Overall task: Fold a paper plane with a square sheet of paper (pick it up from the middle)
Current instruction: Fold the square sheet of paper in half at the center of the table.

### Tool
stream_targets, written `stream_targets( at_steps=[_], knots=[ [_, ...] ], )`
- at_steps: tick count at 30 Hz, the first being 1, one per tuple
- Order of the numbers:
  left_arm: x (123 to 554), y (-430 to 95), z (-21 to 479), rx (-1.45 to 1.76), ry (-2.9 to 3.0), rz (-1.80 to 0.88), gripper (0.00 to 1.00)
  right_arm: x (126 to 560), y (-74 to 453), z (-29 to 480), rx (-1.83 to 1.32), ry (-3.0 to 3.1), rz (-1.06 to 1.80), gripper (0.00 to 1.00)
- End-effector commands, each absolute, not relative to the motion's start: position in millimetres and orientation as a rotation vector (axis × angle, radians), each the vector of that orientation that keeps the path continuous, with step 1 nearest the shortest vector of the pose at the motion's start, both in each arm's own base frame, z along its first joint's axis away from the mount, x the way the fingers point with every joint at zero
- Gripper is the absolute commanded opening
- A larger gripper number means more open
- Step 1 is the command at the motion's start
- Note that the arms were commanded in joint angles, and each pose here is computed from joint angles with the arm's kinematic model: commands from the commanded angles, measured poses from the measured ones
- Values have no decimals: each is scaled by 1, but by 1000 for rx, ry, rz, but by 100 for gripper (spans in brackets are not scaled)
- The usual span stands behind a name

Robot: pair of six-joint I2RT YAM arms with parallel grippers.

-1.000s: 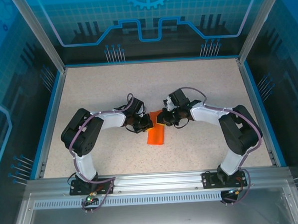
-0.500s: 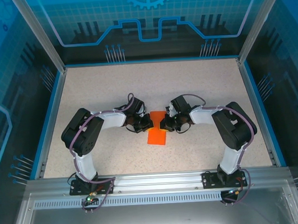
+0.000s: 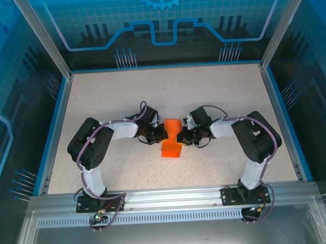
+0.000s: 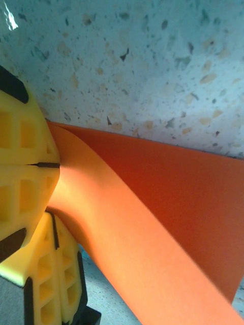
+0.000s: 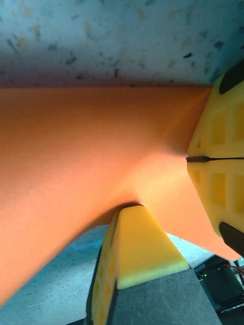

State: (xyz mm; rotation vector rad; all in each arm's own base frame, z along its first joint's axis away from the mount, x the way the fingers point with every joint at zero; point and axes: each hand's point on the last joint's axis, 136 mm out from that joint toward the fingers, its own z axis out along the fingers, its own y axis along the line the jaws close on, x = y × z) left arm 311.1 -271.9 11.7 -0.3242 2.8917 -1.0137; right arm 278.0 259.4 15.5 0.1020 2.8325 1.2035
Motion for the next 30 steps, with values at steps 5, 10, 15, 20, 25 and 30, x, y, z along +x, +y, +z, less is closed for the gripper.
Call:
stream_targets(
  at_steps=[5, 10, 15, 20, 25, 30],
  knots=[
    [286, -251, -31, -367, 3042, -798, 0, 260, 263, 32, 5, 2798, 1236, 6],
    [286, -251, -32, -368, 3045, -794, 0, 248, 257, 8, 32, 2864, 1190, 6],
    [286, -251, -32, -368, 3046, -794, 0, 239, 247, -12, 56, 2913, 1127, 6],
    [285, -251, -32, -367, 3047, -793, 0, 239, 249, 0, 14, 2886, 1148, 6],
    [285, -250, -32, -363, 3048, -790, 0, 237, 264, 30, -67, 2794, 1259, 7],
    [285, -250, -33, -363, 3050, -789, 0, 230, 263, 25, -61, 2813, 1247, 7]
  ],
)
